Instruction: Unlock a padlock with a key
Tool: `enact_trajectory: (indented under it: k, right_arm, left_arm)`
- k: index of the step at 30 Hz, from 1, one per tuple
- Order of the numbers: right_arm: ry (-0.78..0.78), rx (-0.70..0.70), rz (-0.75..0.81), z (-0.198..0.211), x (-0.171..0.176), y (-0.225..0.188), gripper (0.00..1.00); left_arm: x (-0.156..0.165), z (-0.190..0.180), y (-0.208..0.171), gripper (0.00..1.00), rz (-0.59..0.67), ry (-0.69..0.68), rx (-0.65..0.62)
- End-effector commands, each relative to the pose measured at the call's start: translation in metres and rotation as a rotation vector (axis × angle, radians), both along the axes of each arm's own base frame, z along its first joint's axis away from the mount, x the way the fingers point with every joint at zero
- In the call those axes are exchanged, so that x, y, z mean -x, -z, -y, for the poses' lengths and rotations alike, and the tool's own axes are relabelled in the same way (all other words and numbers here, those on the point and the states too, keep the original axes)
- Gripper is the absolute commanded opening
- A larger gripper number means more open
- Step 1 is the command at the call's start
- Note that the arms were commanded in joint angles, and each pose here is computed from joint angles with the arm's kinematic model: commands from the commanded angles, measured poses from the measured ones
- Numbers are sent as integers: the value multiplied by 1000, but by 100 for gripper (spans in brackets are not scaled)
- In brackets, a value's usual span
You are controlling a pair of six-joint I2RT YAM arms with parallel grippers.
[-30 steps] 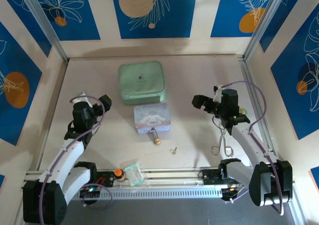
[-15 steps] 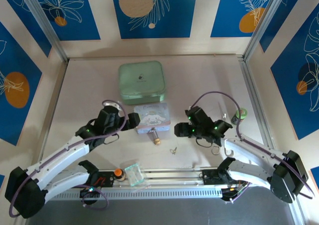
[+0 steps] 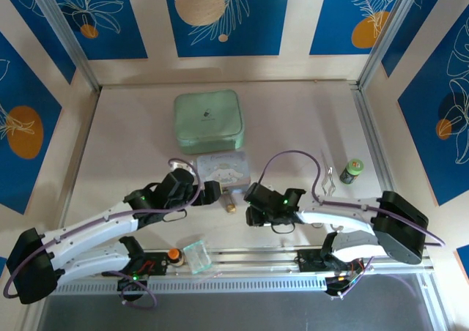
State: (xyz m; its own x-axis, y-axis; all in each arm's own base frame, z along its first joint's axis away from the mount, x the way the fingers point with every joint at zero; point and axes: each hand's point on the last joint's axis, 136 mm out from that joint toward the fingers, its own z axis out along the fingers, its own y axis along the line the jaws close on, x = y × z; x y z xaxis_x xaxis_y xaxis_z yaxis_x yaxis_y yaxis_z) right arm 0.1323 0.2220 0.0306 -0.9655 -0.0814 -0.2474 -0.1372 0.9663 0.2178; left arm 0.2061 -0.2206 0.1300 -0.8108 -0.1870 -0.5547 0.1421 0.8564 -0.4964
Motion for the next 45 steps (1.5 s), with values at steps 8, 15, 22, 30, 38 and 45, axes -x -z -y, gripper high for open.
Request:
enact_trajectory:
  k: [8,15,22,30,38,45]
  right_arm:
    - [35,33,-1,2,10,4,45]
    - [37,97,10,3,7,8,42]
    - [19,114,3,-2,12,18,36]
    - [-7,120,-38,-4,17,26,22]
    - [-28,9,-60,2,18,33,11]
    - [-66,-72,-18,12,16,26,3]
  left_arm:
    - [1,6,-4,100,18,-19,29]
    - [-1,7,-2,100,24,-25,30]
    - [-2,7,4,100,20,-29,27]
    - [-1,1,15,100,9,-45,-9]
    - [-2,3,13,100,7,-47,1]
    - [-1,25,0,97,37,11,126]
